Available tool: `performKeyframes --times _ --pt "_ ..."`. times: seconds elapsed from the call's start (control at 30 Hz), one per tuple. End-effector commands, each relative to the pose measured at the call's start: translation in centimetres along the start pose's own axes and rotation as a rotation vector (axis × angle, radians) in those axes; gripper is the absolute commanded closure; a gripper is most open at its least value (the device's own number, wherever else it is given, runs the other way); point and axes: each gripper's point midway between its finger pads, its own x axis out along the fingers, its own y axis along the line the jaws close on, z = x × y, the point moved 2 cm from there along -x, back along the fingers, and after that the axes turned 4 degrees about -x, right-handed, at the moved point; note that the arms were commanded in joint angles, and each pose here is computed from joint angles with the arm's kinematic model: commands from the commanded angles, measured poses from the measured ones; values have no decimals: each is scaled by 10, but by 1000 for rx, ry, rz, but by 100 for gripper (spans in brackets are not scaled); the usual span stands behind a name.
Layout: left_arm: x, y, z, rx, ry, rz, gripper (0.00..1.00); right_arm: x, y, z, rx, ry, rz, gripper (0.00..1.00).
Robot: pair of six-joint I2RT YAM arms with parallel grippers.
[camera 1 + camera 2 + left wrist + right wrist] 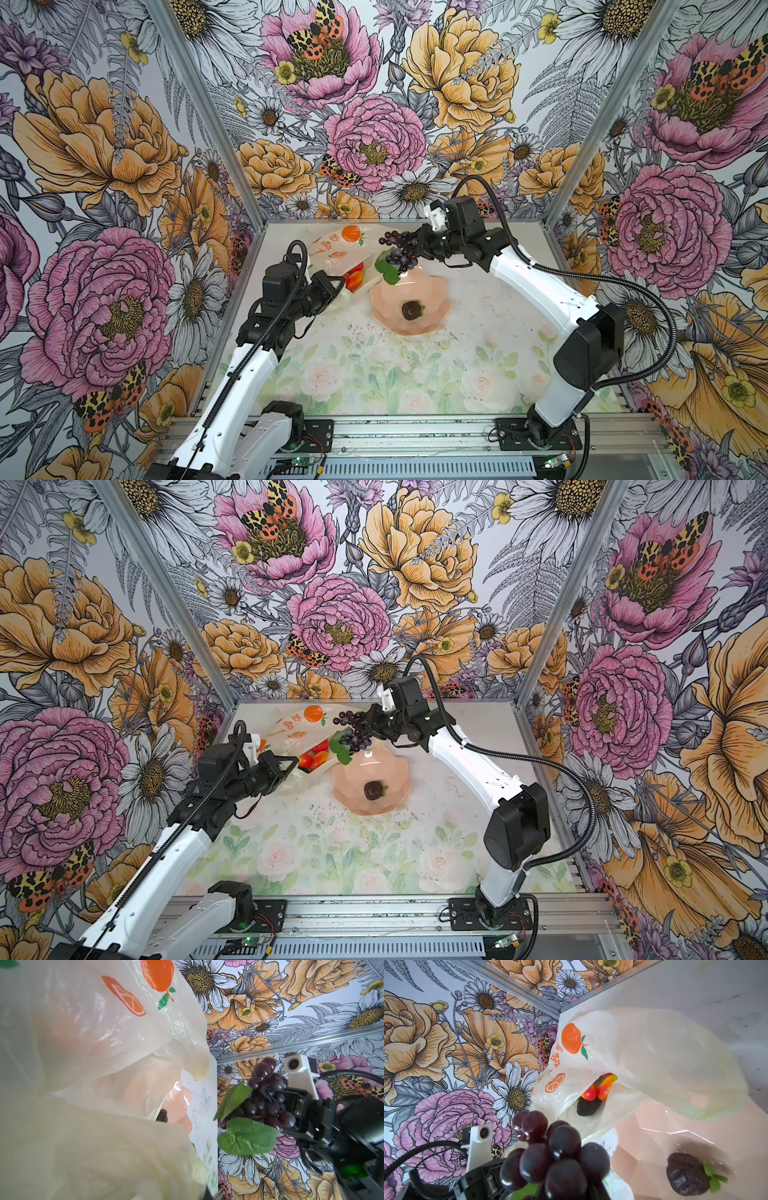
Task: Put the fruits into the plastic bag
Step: 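Lift the grape bunch with the right gripper toward the bag, then lower the grapes into the bag with the right gripper while the left holds it open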
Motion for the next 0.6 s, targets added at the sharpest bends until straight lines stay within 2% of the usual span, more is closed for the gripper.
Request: performKeyframes --times 0.0,0.2,0.33,0.47,0.57 --pt "-9 -26 8 78 -29 -64 100 31 4 -1 7 32 18 81" --pt "-9 -42 9 114 -30 -92 100 68 6 -19 3 122 46 81" --pt "-8 -41 7 118 -22 -98 100 91 16 -40 37 256 138 81" --pt "-7 -43 2 133 14 -111 100 93 28 -51 63 333 205 81" --pt "-5 -50 -7 175 77 -131 100 97 28 -54 83 373 204 81"
